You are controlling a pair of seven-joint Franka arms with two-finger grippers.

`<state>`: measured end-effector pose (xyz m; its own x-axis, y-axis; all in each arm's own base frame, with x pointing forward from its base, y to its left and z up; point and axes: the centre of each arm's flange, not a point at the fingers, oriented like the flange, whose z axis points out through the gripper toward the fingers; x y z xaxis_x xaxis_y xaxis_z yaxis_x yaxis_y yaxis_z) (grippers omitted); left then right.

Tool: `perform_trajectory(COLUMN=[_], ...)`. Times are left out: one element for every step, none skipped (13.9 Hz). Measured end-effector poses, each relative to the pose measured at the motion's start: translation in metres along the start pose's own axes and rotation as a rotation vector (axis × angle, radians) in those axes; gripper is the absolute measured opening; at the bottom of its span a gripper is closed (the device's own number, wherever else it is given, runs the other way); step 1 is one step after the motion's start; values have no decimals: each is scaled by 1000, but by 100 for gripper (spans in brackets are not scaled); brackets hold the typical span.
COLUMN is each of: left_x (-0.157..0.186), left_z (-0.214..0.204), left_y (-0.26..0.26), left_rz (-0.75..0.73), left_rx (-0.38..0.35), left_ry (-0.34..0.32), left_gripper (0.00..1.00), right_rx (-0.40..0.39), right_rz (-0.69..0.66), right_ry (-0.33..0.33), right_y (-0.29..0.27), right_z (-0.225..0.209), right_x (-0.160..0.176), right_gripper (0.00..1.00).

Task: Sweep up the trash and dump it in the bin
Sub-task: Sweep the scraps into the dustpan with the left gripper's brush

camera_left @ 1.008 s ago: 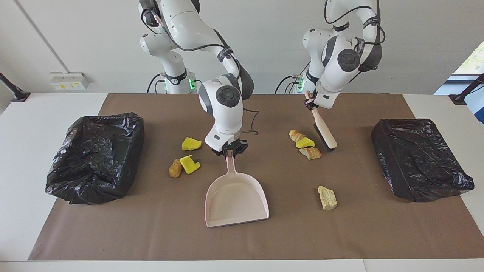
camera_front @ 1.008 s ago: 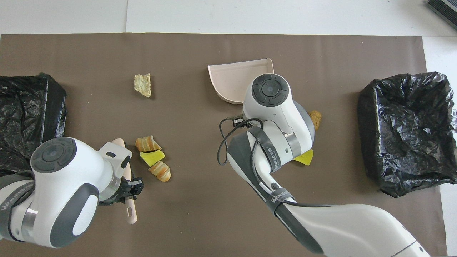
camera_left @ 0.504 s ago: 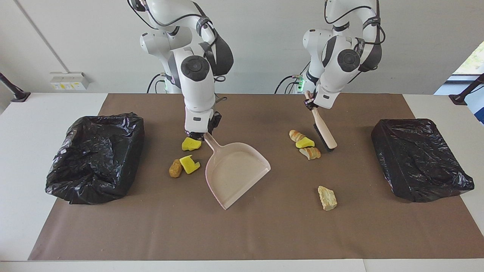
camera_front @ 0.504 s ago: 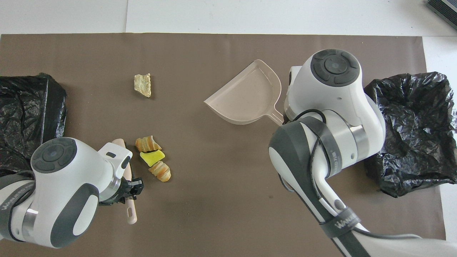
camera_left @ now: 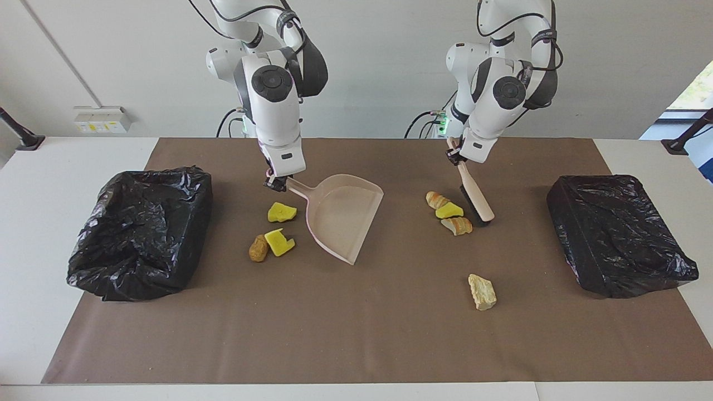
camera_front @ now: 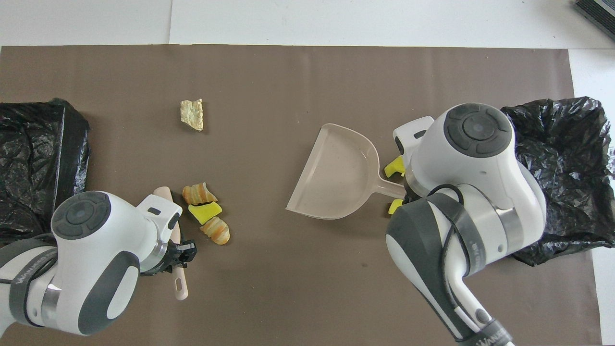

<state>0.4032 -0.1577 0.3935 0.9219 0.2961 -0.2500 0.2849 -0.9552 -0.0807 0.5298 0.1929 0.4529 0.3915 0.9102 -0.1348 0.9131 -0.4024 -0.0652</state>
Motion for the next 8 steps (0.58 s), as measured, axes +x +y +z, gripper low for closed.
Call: perform_trajectory(left_x=[0,-1,-2,-3,-4,-5,-6,-7], left_z=[-1,0,4,8,12,14,14,13], left_y=[3,7,15,24,33,38,42,45], left_rz=[6,17,32,49,61,69,74,80], left_rx=[-7,-9,-13,-22,-32,-41,-47,-55], left_ry=[13,22,34,50,61,63,68,79], left_gripper=[26,26,26,26,26,26,26,26], right_rx=[-2,1,0,-8,-28,-61,-93,-112], right_rz=[-14,-34,-60,-87,-112,-142,-173,-194], right_ry=[1,-4,-8,-6,-2,-8,-25,-39], right_y=[-5,-12,-24,-35,-43,-49,-55,-59], right_z=[11,22,32,41,49,56,61,63], right_x=[1,5,14,23,31,35,38,38], right_gripper=[33,33,33,33,33,33,33,33])
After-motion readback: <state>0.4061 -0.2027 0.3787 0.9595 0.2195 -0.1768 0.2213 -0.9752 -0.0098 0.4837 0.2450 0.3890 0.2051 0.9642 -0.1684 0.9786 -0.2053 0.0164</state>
